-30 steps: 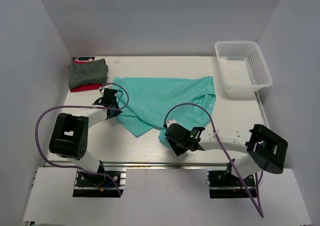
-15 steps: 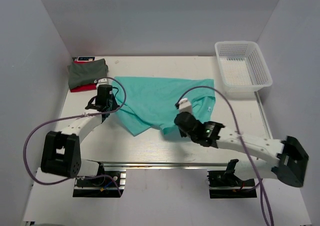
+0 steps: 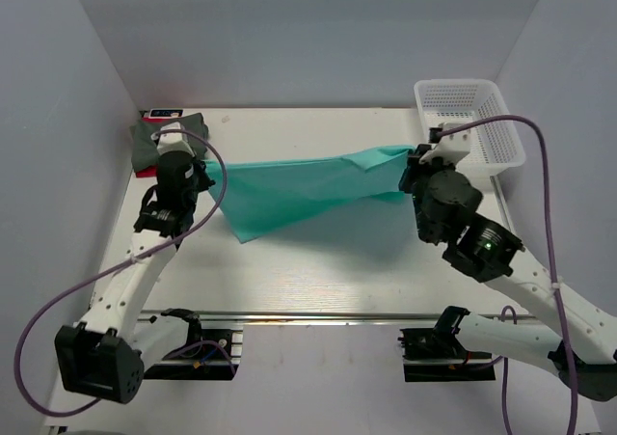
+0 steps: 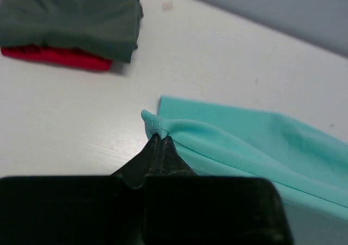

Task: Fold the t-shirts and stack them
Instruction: Flatten out the tshirt

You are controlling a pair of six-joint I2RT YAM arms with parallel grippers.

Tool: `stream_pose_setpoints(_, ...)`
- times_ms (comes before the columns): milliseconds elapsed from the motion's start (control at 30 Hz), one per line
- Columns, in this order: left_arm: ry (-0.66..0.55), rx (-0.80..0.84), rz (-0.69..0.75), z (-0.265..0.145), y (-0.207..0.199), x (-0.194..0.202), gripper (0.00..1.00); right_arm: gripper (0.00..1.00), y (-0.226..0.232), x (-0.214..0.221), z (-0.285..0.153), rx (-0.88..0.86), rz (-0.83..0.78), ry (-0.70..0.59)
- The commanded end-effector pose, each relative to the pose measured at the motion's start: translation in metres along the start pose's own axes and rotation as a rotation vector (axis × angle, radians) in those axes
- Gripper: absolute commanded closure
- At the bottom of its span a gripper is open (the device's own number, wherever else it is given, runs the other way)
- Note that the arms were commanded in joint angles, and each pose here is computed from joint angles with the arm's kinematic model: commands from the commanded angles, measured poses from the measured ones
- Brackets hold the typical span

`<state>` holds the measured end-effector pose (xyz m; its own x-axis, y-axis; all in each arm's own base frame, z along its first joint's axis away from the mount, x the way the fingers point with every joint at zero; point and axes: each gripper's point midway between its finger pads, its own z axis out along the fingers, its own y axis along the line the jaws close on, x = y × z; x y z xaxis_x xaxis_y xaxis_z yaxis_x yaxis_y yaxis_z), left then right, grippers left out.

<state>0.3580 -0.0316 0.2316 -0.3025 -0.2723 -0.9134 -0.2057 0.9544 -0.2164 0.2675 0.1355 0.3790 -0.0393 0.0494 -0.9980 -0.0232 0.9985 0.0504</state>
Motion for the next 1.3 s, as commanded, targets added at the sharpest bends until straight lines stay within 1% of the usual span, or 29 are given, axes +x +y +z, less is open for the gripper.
stream_pose_setpoints(0, -0.142, 0.027, -0.006, -0.03, -0.004, -0.053, 1.0, 1.0, -0.035, -0.064, -0.012, 0.1, 0.023, -0.145)
stream_pose_setpoints(67, -0.218, 0.053, -0.032, -0.05, -0.007, -0.079, 1.0, 1.0, -0.044, -0.075, -0.015, 0.116, -0.011, -0.164)
stream_pose_setpoints(133, -0.263, 0.091, -0.036, -0.063, -0.011, -0.094, 1.0, 1.0, -0.048, -0.095, -0.021, 0.105, -0.004, -0.203)
stream_pose_setpoints(167, -0.313, 0.128, -0.052, -0.077, -0.016, -0.11, 1.0, 1.0, -0.053, -0.11, -0.026, 0.108, 0.0, -0.226)
stream_pose_setpoints(200, -0.334, 0.143, -0.045, -0.084, -0.018, -0.118, 1.0, 1.0, -0.053, -0.111, -0.026, 0.101, -0.026, -0.229)
stream_pose_setpoints(233, -0.366, 0.173, -0.044, -0.095, -0.022, -0.13, 1.0, 1.0, -0.055, -0.122, -0.029, 0.091, -0.032, -0.249)
stream_pose_setpoints(300, -0.404, 0.206, -0.053, -0.11, -0.026, -0.143, 1.0, 1.0, -0.061, -0.14, -0.036, 0.082, -0.033, -0.278)
stream_pose_setpoints(367, -0.468, 0.236, -0.07, -0.132, -0.027, -0.162, 1.0, 1.0, -0.06, -0.147, -0.038, 0.065, -0.049, -0.292)
stream_pose_setpoints(400, -0.48, 0.24, -0.074, -0.135, -0.028, -0.167, 1.0, 1.0, -0.068, -0.161, -0.045, 0.066, -0.033, -0.313)
stream_pose_setpoints(433, -0.483, 0.24, -0.074, -0.142, -0.026, -0.169, 1.0, 1.0, -0.067, -0.161, -0.046, 0.059, -0.049, -0.304)
stream_pose_setpoints(533, -0.543, 0.278, -0.088, -0.17, -0.029, -0.192, 1.0, 1.0, -0.07, -0.18, -0.057, 0.002, -0.054, -0.346)
stream_pose_setpoints(567, -0.553, 0.281, -0.091, -0.173, -0.029, -0.196, 1.0, 1.0, -0.067, -0.183, -0.06, -0.033, -0.073, -0.354)
stream_pose_setpoints(600, -0.575, 0.297, -0.095, -0.183, -0.029, -0.201, 1.0, 1.0, -0.069, -0.195, -0.069, -0.075, -0.061, -0.381)
stream_pose_setpoints(633, -0.598, 0.317, -0.098, -0.196, -0.03, -0.208, 1.0, 1.0, -0.068, -0.198, -0.073, -0.101, -0.057, -0.389)
stream_pose_setpoints(667, -0.608, 0.32, -0.101, -0.2, -0.03, -0.212, 1.0, 1.0, -0.064, -0.199, -0.079, -0.158, -0.084, -0.384)
stream_pose_setpoints(700, -0.633, 0.328, -0.104, -0.21, -0.028, -0.217, 1.0, 1.0, -0.064, -0.212, -0.09, -0.213, -0.061, -0.417)
stream_pose_setpoints(733, -0.65, 0.353, -0.102, -0.222, -0.03, -0.222, 1.0, 1.0, -0.066, -0.218, -0.095, -0.231, -0.058, -0.43)
stream_pose_setpoints(800, -0.671, 0.365, -0.094, -0.234, -0.029, -0.228, 1.0, 1.0, -0.066, -0.221, -0.101, -0.263, -0.069, -0.442)
stream_pose_setpoints(833, -0.689, 0.399, -0.088, -0.245, -0.034, -0.234, 1.0, 1.0, -0.072, -0.232, -0.108, -0.265, -0.074, -0.471)
stream_pose_setpoints(867, -0.687, 0.398, -0.088, -0.247, -0.033, -0.235, 1.0, 1.0, -0.066, -0.227, -0.109, -0.303, -0.116, -0.455)
stream_pose_setpoints(900, -0.692, 0.409, -0.086, -0.253, -0.033, -0.235, 1.0, 1.0, -0.057, -0.228, -0.112, -0.353, -0.143, -0.459)
stream_pose_setpoints(933, -0.698, 0.424, -0.083, -0.257, -0.035, -0.237, 1.0, 1.0, -0.058, -0.233, -0.12, -0.387, -0.152, -0.467)
stream_pose_setpoints(1000, -0.719, 0.442, -0.083, -0.27, -0.035, -0.242, 1.0, 1.0, -0.037, -0.231, -0.133, -0.534, -0.191, -0.478)
stream_pose_setpoints(1033, -0.729, 0.454, -0.081, -0.276, -0.035, -0.242, 1.0, 1.0, -0.033, -0.232, -0.14, -0.579, -0.19, -0.489)
stream_pose_setpoints(1100, -0.743, 0.479, -0.076, -0.285, -0.037, -0.244, 1.0, 1.0, -0.035, -0.236, -0.145, -0.594, -0.178, -0.507)
stream_pose_setpoints(1133, -0.733, 0.476, -0.074, -0.284, -0.036, -0.241, 1.0, 1.0, -0.039, -0.239, -0.152, -0.601, -0.165, -0.526)
stream_pose_setpoints(1167, -0.753, 0.476, -0.086, -0.292, -0.034, -0.245, 1.0, 1.0, -0.039, -0.239, -0.153, -0.607, -0.156, -0.527)
stream_pose_setpoints(1233, -0.733, 0.47, -0.082, -0.289, -0.033, -0.24, 1.0, 1.0, -0.043, -0.244, -0.161, -0.623, -0.137, -0.559)
stream_pose_setpoints(1267, -0.741, 0.472, -0.084, -0.292, -0.033, -0.243, 1.0, 1.0, -0.044, -0.244, -0.164, -0.631, -0.131, -0.566)
